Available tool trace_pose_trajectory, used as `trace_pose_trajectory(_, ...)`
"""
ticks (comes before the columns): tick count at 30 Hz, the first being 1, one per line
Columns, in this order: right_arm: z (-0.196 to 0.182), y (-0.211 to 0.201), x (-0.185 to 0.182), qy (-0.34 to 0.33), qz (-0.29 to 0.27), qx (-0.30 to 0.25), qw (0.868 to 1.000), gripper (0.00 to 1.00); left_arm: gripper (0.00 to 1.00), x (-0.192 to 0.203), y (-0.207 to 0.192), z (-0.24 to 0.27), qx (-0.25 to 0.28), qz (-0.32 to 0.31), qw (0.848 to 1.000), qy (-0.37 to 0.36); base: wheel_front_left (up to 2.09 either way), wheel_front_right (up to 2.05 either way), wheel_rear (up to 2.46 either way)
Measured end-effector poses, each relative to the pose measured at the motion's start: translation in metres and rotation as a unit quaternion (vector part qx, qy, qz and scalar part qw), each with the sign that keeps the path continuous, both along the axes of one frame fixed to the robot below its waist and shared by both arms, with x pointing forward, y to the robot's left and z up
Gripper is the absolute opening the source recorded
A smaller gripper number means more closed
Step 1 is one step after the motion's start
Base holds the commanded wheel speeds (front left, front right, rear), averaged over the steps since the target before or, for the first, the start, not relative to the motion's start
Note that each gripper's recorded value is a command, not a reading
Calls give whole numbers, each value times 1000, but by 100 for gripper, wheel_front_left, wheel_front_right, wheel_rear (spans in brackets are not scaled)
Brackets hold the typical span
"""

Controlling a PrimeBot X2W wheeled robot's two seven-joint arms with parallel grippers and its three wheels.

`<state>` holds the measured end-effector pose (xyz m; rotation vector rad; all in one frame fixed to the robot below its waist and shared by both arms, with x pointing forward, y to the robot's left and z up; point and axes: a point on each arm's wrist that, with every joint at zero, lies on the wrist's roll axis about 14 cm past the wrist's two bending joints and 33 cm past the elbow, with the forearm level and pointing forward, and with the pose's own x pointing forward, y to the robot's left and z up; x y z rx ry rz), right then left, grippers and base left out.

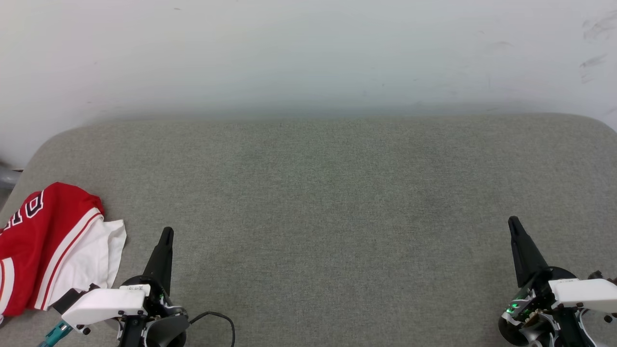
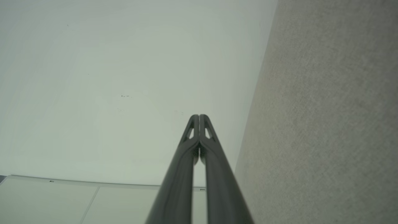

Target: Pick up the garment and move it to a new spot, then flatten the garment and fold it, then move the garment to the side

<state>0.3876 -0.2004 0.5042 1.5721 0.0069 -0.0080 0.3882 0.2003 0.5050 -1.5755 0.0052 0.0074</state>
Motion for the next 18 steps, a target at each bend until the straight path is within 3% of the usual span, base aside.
trace_pose_trajectory(18, 0, 0, 0, 0, 0, 0, 1000, 0, 0, 0, 0, 0, 0, 0, 1000, 0, 0, 0, 0)
